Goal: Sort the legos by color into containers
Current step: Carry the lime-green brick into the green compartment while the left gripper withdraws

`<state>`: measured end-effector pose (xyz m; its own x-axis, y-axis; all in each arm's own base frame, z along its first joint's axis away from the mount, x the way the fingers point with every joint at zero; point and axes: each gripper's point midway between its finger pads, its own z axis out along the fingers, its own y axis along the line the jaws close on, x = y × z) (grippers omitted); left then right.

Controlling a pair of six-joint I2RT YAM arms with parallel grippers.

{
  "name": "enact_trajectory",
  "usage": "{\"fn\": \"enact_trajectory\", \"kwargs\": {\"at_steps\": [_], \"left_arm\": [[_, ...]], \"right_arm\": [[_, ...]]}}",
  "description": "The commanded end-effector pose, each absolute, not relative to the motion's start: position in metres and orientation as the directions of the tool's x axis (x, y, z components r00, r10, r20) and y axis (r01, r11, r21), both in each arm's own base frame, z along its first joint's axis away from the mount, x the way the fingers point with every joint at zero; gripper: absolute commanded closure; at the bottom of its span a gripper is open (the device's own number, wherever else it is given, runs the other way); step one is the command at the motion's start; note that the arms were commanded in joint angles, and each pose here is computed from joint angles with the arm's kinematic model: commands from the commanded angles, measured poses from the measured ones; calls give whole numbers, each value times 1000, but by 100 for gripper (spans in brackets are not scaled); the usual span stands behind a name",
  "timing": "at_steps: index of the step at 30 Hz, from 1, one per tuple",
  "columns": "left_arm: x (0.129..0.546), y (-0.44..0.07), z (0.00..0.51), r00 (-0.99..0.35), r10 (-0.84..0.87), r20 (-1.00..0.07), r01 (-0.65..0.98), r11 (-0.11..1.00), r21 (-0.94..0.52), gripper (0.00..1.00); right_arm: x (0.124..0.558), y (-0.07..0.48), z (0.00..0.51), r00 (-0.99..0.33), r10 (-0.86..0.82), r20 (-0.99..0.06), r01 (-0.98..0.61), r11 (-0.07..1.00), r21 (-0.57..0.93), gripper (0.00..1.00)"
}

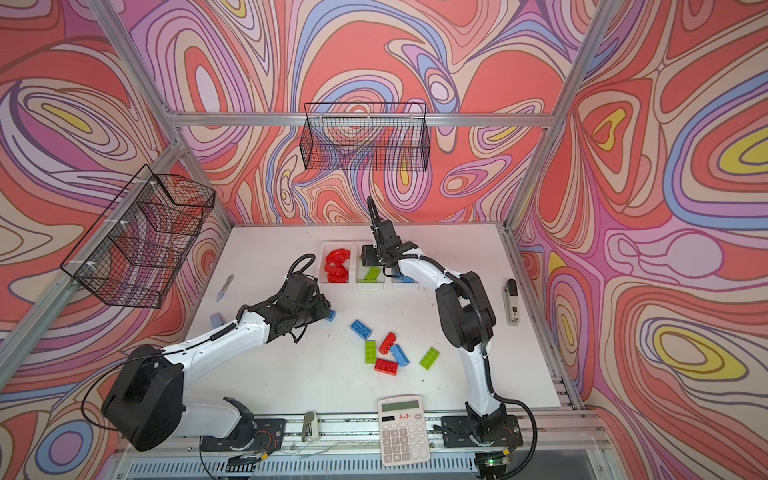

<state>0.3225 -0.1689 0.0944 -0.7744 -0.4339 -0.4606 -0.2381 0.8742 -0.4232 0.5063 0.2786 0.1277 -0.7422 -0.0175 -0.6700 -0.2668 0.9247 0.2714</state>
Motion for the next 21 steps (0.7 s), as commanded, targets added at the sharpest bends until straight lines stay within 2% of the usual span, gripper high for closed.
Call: {"fn": "enact_trajectory", "kwargs": {"at_steps": [1,8,15,21], "left_arm": [[321,-167,80,-733,-575,-364,-390,793,-468,40],[322,-167,61,-675,-686,-273,-530,707,-467,37],[328,-161,55,-609,-749,-260,-609,652,-452,36],[339,-163,50,-605,-754,-255,-621,648,-441,35]], "right_arm": [[500,259,162,-693,8,-721,-253,934,254,33],[477,223,174,-686,44,-726,-196,950,243,33],[462,204,177,-688,70,-723,-163,955,247,33],[452,201,178,-689,81,-720,-159,953,259,34]]}}
